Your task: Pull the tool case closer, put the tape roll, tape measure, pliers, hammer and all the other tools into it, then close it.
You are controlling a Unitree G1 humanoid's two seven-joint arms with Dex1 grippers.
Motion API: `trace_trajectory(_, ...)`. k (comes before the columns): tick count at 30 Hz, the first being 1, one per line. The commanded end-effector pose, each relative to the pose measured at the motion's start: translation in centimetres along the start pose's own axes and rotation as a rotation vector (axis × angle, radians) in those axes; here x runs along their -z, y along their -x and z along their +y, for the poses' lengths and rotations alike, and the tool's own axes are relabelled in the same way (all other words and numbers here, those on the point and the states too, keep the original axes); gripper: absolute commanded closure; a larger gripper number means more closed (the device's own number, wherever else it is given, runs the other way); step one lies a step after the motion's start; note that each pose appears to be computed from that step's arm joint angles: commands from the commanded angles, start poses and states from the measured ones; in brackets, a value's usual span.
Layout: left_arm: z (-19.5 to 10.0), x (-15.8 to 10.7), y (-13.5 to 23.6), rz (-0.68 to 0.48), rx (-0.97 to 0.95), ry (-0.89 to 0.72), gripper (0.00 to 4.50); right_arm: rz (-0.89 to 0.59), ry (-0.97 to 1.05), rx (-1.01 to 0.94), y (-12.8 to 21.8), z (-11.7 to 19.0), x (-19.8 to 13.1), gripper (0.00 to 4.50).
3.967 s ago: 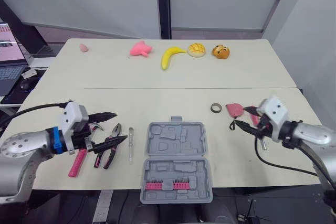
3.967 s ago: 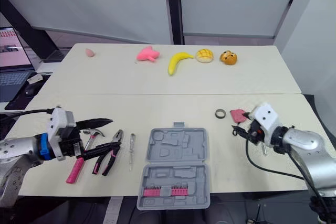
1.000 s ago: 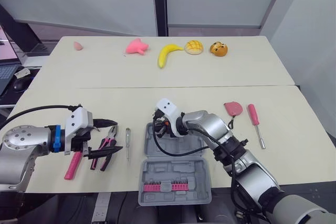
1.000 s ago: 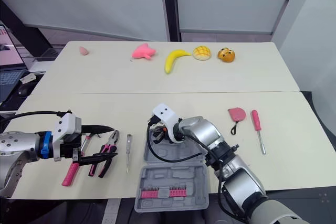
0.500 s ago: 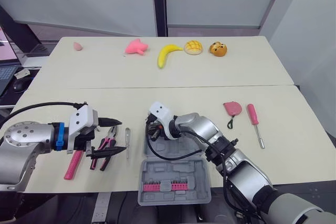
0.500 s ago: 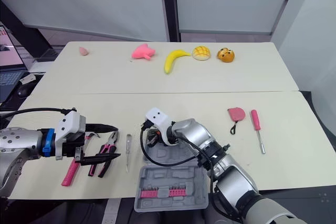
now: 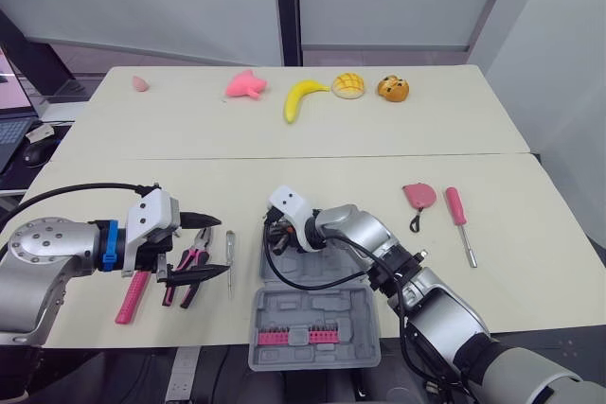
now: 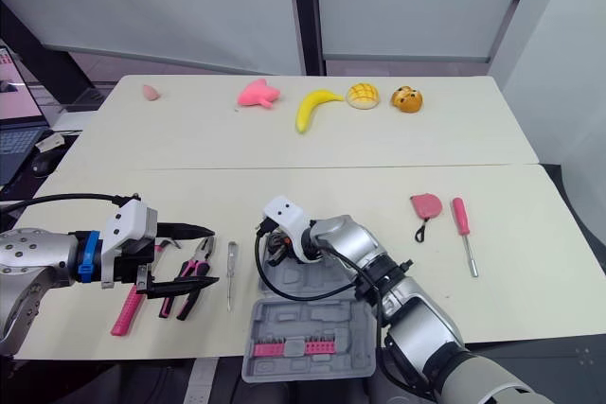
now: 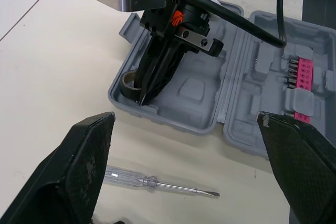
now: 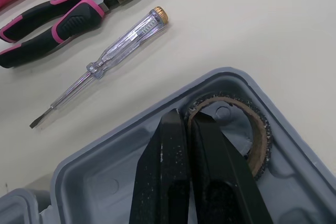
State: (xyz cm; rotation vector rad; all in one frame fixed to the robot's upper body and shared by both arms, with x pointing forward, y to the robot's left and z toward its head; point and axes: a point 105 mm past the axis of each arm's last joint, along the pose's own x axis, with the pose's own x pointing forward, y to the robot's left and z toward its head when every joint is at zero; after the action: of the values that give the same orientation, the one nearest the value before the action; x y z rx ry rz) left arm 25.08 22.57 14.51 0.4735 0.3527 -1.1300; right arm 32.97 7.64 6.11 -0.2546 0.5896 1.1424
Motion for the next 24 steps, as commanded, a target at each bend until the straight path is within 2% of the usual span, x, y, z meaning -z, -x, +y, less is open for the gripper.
trace_trajectory(1,0.2,-0.4,0.5,0.006,-0.015,-0.034,0.00,-0.058,0.025,-0.013,0.6,0.4,-2.1,3.56)
trace_trajectory(5,0.3,-0.3,0.7,0.008,-0.021,-0.032,0.00,-0.068,0.032,-0.035,1.2,0.9,-2.6,2.74)
trace_trajectory(8,0.4,-0.2,0.8,0.009,-0.025,-0.032,0.00,-0.066,0.069,-0.056,1.7,1.3,-2.5,2.74)
trace_trajectory(14,0.6,0.1,1.0,0.014,-0.031,-0.032,0.00,-0.157,0.209,-0.027,2.0,1.3,-2.9,2.74)
trace_trajectory(18,0.7,0.1,1.1,0.018,-0.032,-0.032,0.00,-0.174,0.259,-0.009,1.7,1.3,-2.6,3.48)
trace_trajectory(24,0.7,0.1,1.2,0.019,-0.034,-0.034,0.00,-0.194,0.318,0.046,1.1,0.5,-2.3,3.48)
